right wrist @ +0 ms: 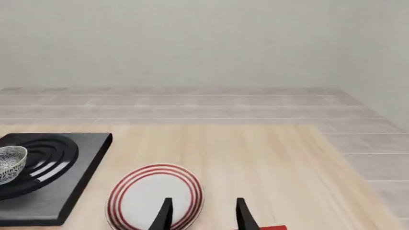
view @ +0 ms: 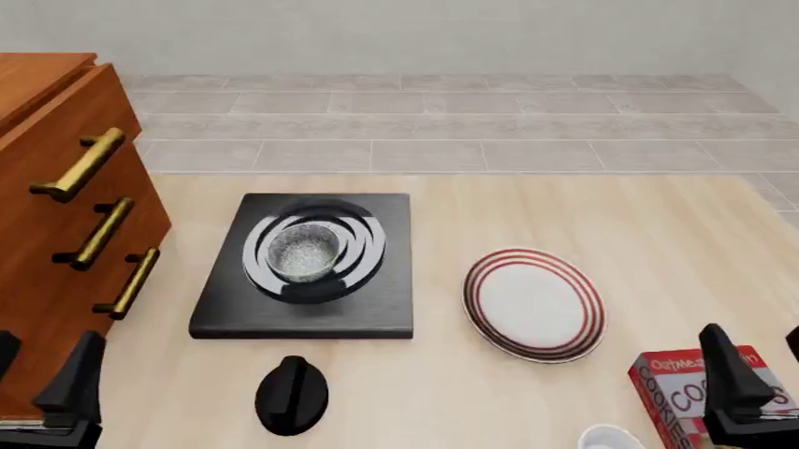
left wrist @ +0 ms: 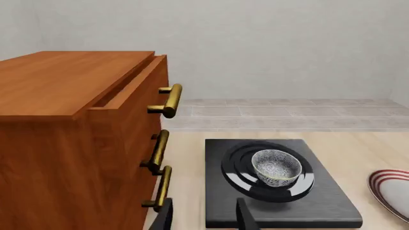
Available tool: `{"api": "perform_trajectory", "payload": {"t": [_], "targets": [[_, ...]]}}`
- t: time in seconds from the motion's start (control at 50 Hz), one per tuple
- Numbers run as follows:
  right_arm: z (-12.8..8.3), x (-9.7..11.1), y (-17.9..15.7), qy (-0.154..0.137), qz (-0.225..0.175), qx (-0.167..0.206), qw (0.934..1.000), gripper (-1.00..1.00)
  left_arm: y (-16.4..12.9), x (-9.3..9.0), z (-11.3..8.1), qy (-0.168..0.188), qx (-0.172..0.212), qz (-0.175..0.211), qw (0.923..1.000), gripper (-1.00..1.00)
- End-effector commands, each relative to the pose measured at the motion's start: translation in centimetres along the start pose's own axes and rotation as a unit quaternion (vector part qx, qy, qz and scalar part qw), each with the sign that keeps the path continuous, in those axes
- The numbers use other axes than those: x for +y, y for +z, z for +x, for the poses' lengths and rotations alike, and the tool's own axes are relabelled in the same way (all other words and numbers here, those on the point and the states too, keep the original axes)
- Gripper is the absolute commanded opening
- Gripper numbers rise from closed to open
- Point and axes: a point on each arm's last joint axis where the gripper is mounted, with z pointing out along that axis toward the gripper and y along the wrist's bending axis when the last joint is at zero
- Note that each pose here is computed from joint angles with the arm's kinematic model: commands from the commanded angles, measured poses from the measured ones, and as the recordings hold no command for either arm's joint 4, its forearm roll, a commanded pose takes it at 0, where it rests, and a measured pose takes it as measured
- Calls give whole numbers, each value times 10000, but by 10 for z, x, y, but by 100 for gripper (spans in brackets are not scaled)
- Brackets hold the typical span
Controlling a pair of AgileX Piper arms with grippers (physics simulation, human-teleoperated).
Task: Pick the akita bowl on the stove and place it on the plate.
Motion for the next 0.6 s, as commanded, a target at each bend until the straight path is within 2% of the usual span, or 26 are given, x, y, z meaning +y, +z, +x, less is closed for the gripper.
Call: {"api": "perform_trajectory", "payload": {"t": [0.02, 0.08, 0.18, 0.24, 0.26, 0.3, 0.36, 0.4, 0.42, 0.48, 0.52, 0.56, 0.6], "targets": [[8, 2, -3, 261, -167, -243, 9992, 100, 0, 0, 0, 0, 0, 0, 10000, 100], [8, 2, -3, 275, -180, -201, 9993, 100, 0, 0, 0, 0, 0, 0, 10000, 100], [-8, 3, -6, 336, -287, -257, 9987, 100, 0, 0, 0, 0, 0, 0, 10000, 100], [-16, 4, -7, 555, -392, -199, 9975, 100, 0, 0, 0, 0, 0, 0, 10000, 100], [-24, 4, -9, 488, -426, -217, 9977, 100, 0, 0, 0, 0, 0, 0, 10000, 100], [-36, 5, -8, 583, -541, -223, 9966, 100, 0, 0, 0, 0, 0, 0, 10000, 100], [-45, 8, -1, 524, -778, -172, 9954, 100, 0, 0, 0, 0, 0, 0, 10000, 100], [-43, 10, 14, 487, -754, 54, 9959, 100, 0, 0, 0, 0, 0, 0, 10000, 100], [-46, 11, 17, 700, -802, 38, 9943, 100, 0, 0, 0, 0, 0, 0, 10000, 100], [-55, 11, 21, 680, -786, -49, 9946, 100, 0, 0, 0, 0, 0, 0, 10000, 100], [-58, 16, 30, 642, -927, 79, 9936, 100, 0, 0, 0, 0, 0, 0, 10000, 100], [-60, 20, 41, 476, -1062, 225, 9929, 100, 0, 0, 0, 0, 0, 0, 10000, 100], [-65, 22, 45, 428, -1126, 198, 9925, 100, 0, 0, 0, 0, 0, 0, 10000, 100]]}}
